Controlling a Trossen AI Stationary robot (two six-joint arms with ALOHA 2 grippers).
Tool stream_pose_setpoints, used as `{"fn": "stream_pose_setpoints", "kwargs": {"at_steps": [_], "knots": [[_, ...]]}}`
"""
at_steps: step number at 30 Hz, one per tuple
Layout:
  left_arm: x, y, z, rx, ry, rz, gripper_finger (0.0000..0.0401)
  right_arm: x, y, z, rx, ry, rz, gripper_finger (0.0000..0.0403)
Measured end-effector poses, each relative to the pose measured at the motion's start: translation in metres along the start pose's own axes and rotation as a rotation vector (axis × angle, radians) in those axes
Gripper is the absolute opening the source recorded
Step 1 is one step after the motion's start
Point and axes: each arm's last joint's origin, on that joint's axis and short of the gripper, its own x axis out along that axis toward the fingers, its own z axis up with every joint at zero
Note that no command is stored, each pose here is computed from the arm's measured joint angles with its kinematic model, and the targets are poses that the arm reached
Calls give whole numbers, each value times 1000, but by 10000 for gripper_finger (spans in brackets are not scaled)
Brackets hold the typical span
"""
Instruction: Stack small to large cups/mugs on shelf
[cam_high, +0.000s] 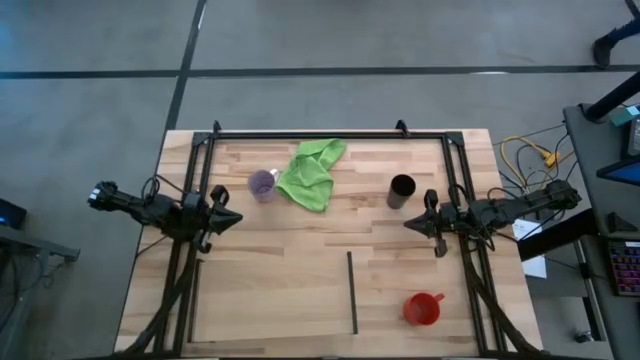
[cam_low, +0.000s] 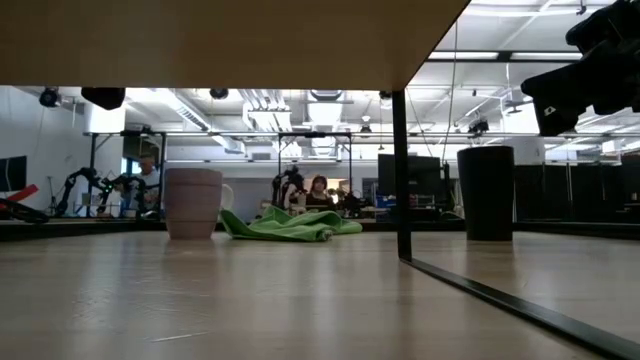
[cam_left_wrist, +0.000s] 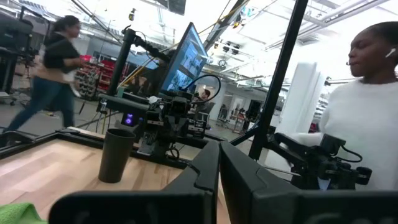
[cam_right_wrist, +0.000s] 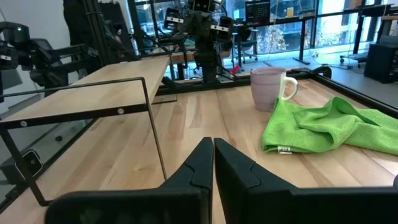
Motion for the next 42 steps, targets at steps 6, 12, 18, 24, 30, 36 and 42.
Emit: {"fn": "stream_pose_setpoints", "kwargs": {"at_steps": [6, 12, 18, 24, 30, 36, 42], "knots": [[0, 0, 0, 0, 0, 0, 0, 0, 0, 0, 0, 0, 0, 9], [0, 0, 0, 0, 0, 0, 0, 0, 0, 0, 0, 0, 0, 9], [0, 0, 0, 0, 0, 0, 0, 0, -2, 1, 3, -21, -81, 9], [0, 0, 0, 0, -2, 0, 0, 0, -3, 2, 7, -33, -98, 9], [0, -1, 5, -18, -54, -12, 0, 0, -3, 2, 7, -34, -99, 9], [0, -2, 8, 20, -76, -16, 0, 0, -3, 2, 121, -40, -100, 9], [-1, -1, 9, -108, -102, 18, 0, -1, -2, 9, 464, -122, -69, 9]]}}
